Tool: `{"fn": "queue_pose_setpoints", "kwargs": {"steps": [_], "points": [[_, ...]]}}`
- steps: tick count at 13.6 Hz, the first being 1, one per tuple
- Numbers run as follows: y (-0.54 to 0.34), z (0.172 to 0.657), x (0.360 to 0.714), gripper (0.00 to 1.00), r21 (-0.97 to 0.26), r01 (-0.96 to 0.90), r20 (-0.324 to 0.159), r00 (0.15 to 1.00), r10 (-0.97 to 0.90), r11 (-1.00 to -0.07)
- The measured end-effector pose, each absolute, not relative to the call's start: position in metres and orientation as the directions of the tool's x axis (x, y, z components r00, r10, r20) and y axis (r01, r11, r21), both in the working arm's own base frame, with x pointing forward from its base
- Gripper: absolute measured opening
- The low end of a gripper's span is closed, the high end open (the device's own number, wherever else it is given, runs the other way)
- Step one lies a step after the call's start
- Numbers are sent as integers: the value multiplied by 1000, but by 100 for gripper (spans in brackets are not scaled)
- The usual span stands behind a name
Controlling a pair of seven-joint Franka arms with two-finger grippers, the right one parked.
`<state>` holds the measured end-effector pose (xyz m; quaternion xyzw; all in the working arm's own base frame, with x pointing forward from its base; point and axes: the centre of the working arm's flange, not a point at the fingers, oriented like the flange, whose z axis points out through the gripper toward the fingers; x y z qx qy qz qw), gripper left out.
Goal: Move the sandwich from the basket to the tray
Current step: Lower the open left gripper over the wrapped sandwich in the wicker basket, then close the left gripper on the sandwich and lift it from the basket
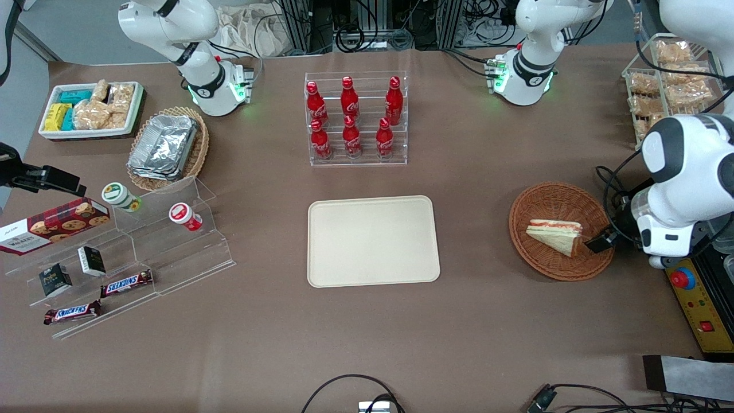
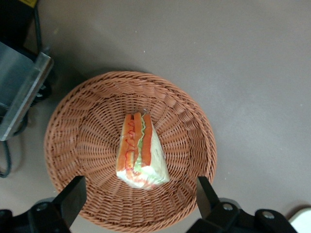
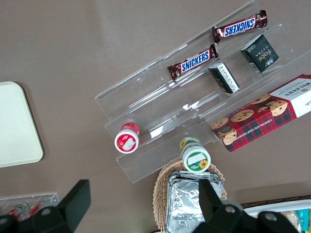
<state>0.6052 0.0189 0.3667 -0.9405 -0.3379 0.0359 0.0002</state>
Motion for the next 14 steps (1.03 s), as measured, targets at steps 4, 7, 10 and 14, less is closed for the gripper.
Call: {"fn": "queue_pose_setpoints", "kwargs": {"steps": [4, 7, 10, 14], "points": [[13, 323, 606, 100, -24, 657, -94, 749, 656, -754], [11, 296, 595, 100, -15, 659, -92, 748, 657, -752], [11, 278, 586, 100, -30, 661, -112, 743, 660, -750], [13, 260, 582, 94, -37, 665, -130, 737, 663, -746]]}}
